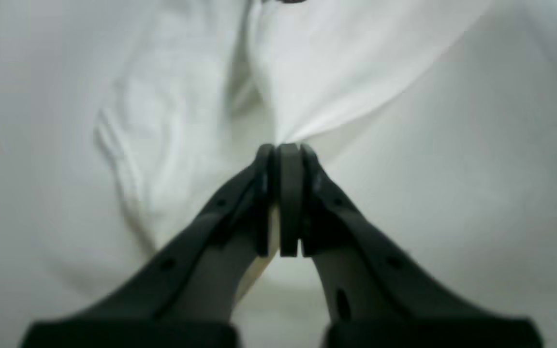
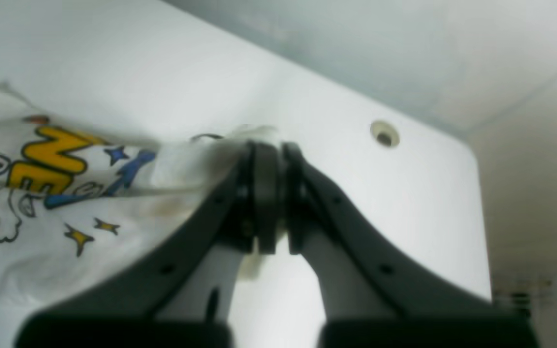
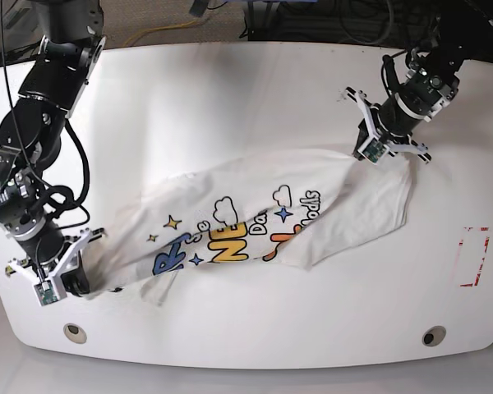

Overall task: Fold the T-shirt properly
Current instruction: 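Pull both grippers apart to stretch the shirt across the table, then release and regrasp the shirt corner with the left gripper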

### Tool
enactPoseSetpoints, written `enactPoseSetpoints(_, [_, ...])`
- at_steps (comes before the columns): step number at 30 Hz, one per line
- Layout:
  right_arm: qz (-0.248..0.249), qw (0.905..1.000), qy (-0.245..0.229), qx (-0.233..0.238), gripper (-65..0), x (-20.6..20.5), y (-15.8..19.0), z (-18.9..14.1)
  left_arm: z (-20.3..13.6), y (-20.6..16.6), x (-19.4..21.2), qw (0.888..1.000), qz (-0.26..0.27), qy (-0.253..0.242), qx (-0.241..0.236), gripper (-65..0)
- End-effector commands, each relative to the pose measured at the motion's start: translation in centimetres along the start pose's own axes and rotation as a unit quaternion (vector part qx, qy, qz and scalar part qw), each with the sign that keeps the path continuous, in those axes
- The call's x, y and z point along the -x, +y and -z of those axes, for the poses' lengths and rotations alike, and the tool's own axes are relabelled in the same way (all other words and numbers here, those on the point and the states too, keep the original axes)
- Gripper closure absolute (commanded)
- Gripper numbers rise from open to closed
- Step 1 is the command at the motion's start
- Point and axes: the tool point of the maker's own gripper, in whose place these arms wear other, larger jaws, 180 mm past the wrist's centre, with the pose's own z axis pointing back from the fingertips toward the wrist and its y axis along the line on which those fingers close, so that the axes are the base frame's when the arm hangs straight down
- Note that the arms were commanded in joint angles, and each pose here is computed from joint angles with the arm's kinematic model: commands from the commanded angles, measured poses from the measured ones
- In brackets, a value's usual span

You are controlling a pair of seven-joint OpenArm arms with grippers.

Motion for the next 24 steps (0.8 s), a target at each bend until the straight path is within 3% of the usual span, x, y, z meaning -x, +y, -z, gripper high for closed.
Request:
enactPoseSetpoints(1, [0.002, 0.9996, -0.023, 0.018, 0.0, -0.8, -1.4, -1.0, -0.2, -0.5, -0.2, 1.000, 0.003, -0.008, -0.003, 0.0])
enactPoseSetpoints(9, [0.058, 0.9979, 0.019, 0.023, 0.0, 4.6, -0.8, -1.8, 0.0, -1.9, -0.1, 1.000, -0.018, -0.009, 0.005, -1.3])
enactPoseSetpoints(12, [0.068, 0.9969, 0.033, 0.019, 0.0, 6.0, -0.2, -1.8, 0.0, -2.2, -0.2, 1.000, -0.024, -0.010, 0.007, -13.9])
enactPoseSetpoints(17, [0.080, 0.9958, 0.045, 0.010, 0.0, 7.2, 1.0, -1.7, -0.1, -3.3, 0.5, 0.999, -0.038, -0.004, 0.017, -53.1])
enactPoseSetpoints(18, [0.081, 0.9956, 0.046, 0.008, 0.0, 7.4, 1.2, -1.7, -0.1, -3.7, 0.5, 0.999, -0.049, -0.005, 0.023, -58.3])
enactPoseSetpoints(20, [0.082, 0.9955, 0.047, 0.008, 0.0, 7.5, 1.3, -1.7, -0.2, -4.2, 0.2, 0.997, -0.066, -0.009, 0.033, -60.8])
enactPoseSetpoints(24, [0.084, 0.9953, 0.048, 0.007, 0.0, 7.6, 1.4, -1.7, -0.6, -3.7, -0.5, 0.990, -0.134, -0.027, 0.048, -55.4])
